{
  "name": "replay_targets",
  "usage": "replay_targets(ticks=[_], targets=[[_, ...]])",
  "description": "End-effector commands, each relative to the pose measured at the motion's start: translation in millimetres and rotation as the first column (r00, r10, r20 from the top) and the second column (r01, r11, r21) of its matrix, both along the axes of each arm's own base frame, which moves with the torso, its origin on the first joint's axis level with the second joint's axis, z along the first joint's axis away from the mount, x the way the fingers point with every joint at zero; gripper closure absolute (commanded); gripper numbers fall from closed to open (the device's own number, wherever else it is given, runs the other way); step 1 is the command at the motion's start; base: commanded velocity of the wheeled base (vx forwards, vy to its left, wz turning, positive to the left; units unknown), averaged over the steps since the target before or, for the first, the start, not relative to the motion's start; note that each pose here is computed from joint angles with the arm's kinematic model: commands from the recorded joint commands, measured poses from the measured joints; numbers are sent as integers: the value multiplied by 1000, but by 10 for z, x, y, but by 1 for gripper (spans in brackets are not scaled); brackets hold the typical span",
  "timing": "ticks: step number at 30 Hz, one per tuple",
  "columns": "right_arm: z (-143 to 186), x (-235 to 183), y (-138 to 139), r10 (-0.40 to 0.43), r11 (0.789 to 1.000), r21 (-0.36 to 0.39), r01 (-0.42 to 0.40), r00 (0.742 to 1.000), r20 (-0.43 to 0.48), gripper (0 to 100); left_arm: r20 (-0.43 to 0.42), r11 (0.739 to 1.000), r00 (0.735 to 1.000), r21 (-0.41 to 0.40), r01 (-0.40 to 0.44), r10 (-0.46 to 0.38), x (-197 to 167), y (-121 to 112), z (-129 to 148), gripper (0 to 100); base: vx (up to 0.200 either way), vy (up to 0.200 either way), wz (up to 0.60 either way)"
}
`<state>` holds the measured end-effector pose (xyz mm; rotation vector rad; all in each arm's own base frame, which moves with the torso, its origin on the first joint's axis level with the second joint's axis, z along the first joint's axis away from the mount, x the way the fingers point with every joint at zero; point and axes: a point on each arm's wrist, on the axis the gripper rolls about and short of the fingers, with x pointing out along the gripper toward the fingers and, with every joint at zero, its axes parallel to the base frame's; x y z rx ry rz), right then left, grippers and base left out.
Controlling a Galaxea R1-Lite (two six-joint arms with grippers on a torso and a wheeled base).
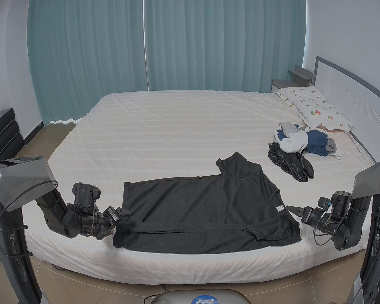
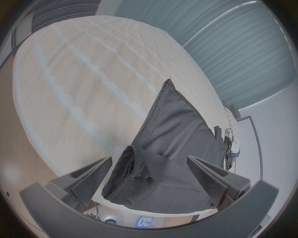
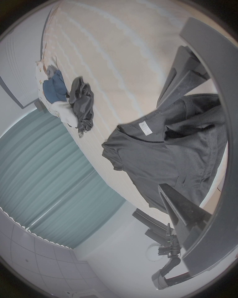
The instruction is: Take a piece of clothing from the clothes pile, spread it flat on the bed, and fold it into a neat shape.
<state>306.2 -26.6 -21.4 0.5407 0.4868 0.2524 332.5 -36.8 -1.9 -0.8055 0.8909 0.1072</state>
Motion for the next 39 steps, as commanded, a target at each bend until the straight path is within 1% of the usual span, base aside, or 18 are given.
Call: replay_targets(ticks=[1,5,12,17,24,25,34,39], targets=[[125,-85,-125,-56,998,15,56,998,11,0,24,1000,999,-11,-30,30,-42,87,121,0,0,0,0],[167,-225,-191,-86,996,20,86,996,-13,0,43,999,999,-29,-31,32,-72,102,204,0,0,0,0],[209,-478,-190,-105,994,28,107,992,-70,0,32,999,999,-41,-37,38,-100,107,195,0,200,0,0],[195,-576,-149,-114,993,21,116,989,-91,0,27,998,999,-41,-36,38,-101,102,184,0,200,0,0],[163,-620,-121,-108,994,21,111,987,-118,0,21,999,999,-42,-36,36,-102,102,168,0,0,0,0],[117,-607,-124,-108,993,23,112,985,-132,0,21,998,999,-44,-33,34,-102,101,168,0,0,0,0],[112,-583,-121,-104,994,21,108,987,-126,0,19,998,999,-44,-34,34,-98,101,161,0,0,0,0],[98,-573,-72,-85,996,21,88,988,-130,0,16,998,999,-45,-31,31,-80,89,143,0,0,0,0]])
